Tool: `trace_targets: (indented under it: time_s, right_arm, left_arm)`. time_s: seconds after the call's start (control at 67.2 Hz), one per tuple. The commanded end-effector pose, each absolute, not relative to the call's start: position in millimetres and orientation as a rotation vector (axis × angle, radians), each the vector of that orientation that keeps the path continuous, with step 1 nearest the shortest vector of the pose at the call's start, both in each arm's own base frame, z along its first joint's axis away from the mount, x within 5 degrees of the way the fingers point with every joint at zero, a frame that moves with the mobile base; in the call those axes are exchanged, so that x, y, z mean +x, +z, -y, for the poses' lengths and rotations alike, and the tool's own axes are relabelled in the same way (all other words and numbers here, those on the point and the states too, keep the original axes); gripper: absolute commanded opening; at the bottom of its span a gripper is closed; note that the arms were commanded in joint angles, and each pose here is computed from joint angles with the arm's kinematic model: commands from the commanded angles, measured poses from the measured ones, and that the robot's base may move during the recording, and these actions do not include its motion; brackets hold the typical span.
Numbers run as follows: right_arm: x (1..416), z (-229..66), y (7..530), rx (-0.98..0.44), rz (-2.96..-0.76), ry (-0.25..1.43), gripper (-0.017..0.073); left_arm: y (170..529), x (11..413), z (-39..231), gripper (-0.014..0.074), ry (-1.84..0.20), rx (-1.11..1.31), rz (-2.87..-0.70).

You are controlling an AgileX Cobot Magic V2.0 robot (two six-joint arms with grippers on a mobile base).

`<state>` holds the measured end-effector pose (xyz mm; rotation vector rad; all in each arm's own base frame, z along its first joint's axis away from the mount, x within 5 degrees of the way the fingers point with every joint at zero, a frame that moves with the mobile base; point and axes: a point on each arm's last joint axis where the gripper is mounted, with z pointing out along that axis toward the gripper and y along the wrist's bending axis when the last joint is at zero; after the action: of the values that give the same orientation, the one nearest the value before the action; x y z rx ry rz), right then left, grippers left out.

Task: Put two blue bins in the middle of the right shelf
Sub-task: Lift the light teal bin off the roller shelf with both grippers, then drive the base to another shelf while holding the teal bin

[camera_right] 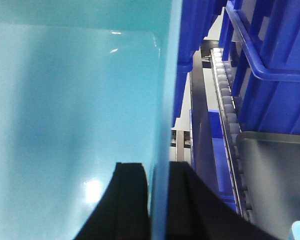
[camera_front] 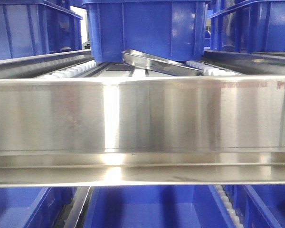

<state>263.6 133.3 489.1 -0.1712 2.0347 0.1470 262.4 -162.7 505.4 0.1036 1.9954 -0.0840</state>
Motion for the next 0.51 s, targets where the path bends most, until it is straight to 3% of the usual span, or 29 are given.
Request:
trace_targets:
  time_s: [0.0,0.491]
  right_arm:
    - [261.8,-133.1,499.3,-0.198,-1.958,0.142,-0.0162]
    - [262.3,-134.0,501.0,-0.202,-1.937,0.153,-0.0162]
  left_arm:
    - [513.9,260.9,163.4,-0.0111,-0.095,0.119,-1.932]
    - [512.8,261.9,164.3,-0.0111,-0.093,0.120,-1.935]
